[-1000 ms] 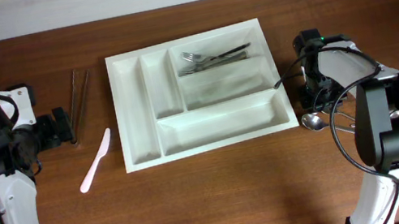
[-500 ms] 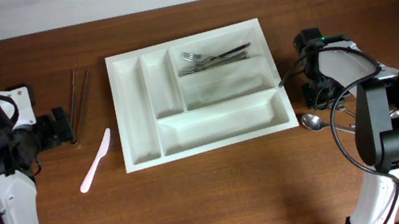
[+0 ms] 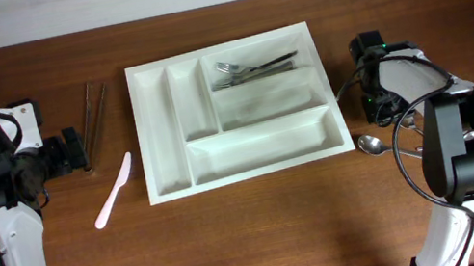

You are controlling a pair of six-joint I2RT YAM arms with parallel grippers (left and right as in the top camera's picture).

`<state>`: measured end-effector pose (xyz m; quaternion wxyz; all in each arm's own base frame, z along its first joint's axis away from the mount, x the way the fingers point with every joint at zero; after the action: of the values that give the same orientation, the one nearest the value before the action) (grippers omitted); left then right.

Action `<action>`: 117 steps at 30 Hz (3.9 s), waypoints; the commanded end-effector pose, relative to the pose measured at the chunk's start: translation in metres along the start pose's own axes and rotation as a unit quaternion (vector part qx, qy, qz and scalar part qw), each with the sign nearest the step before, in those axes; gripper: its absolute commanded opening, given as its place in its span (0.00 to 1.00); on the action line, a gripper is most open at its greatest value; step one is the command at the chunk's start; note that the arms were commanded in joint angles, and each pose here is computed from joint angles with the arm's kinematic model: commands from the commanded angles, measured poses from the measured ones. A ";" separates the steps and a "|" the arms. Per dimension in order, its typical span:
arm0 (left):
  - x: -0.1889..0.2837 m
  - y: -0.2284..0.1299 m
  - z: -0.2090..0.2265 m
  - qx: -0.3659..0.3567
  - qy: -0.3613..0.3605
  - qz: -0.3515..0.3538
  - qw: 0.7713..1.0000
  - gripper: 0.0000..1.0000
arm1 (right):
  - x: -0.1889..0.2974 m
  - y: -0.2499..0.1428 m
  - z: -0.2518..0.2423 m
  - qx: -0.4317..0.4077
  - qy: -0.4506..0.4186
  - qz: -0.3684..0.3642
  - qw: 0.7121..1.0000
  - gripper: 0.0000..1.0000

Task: Pack container

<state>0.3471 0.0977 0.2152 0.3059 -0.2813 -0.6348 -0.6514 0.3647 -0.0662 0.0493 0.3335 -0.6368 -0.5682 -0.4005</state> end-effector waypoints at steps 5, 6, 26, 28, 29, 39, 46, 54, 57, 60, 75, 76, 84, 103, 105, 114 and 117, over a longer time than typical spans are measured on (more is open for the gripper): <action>0.003 0.008 0.001 -0.007 -0.003 -0.011 1.000 0.99 | -0.016 -0.006 -0.023 -0.027 -0.018 0.026 0.999 0.27; 0.003 0.008 0.001 -0.007 -0.003 -0.011 1.000 0.99 | -0.017 -0.007 -0.025 -0.029 -0.018 0.028 0.999 0.27; 0.003 0.008 0.001 -0.007 -0.003 -0.011 1.000 0.99 | -0.023 -0.027 -0.027 -0.045 -0.024 0.082 0.995 0.27; 0.003 0.008 0.001 -0.007 -0.003 -0.011 1.000 0.99 | -0.023 -0.026 -0.027 -0.046 -0.024 0.080 0.995 0.28; 0.003 0.008 0.001 -0.007 -0.003 -0.011 1.000 0.99 | -0.024 -0.026 -0.027 -0.047 -0.024 0.079 0.995 0.28; 0.003 0.008 0.001 -0.007 -0.003 -0.011 1.000 0.99 | -0.028 -0.020 -0.026 -0.053 -0.028 0.067 0.996 0.28; 0.003 0.008 0.001 -0.007 -0.003 -0.011 1.000 0.99 | -0.040 -0.019 -0.028 -0.045 -0.060 0.071 0.995 0.24; 0.003 0.008 0.001 -0.007 -0.003 -0.011 1.000 0.99 | -0.043 -0.010 -0.028 -0.055 -0.069 0.051 0.995 0.22; 0.003 0.008 0.001 -0.007 -0.003 -0.011 1.000 0.99 | -0.043 -0.008 -0.032 -0.057 -0.081 0.045 0.994 0.21; 0.003 0.008 0.001 -0.007 -0.003 -0.011 1.000 0.99 | -0.043 -0.005 -0.035 -0.058 -0.094 0.036 0.993 0.21; 0.003 0.008 0.001 -0.007 -0.003 -0.011 1.000 0.99 | -0.043 0.002 -0.036 -0.068 -0.099 0.019 0.993 0.09; 0.003 0.008 0.001 -0.007 -0.003 -0.011 1.000 0.99 | -0.043 0.002 -0.036 -0.068 -0.099 0.020 0.993 0.06; 0.003 0.008 0.001 -0.007 -0.003 -0.011 1.000 0.99 | -0.043 0.002 -0.038 -0.067 -0.104 0.020 0.992 0.04; 0.003 0.008 0.001 -0.007 -0.003 -0.011 1.000 0.99 | 0.070 0.063 -0.046 -0.059 -0.128 -0.078 0.987 0.04; 0.003 0.008 0.001 -0.007 -0.003 -0.011 1.000 0.99 | 0.093 0.073 -0.043 -0.053 -0.123 -0.106 0.985 0.04; 0.003 0.008 0.001 -0.007 -0.003 -0.011 1.000 0.99 | 0.214 0.090 0.050 0.085 -0.072 -0.264 0.958 0.04; 0.003 0.008 0.001 -0.007 -0.003 -0.011 1.000 0.99 | 0.237 0.080 0.098 0.147 -0.043 -0.300 0.942 0.04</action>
<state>0.3471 0.0977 0.2152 0.3058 -0.2813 -0.6349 -0.6514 0.4718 0.0745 0.1971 0.2352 -0.4622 -0.7682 -0.3754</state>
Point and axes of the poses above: each gripper's point midway between its finger pads, its own x axis back along the fingers, its own z axis along the line the jaws close on, y = z × x, the point moved 4 cm from there along x, back along the fingers, and after that the axes turned 6 degrees about -x, right-handed, at the moved point
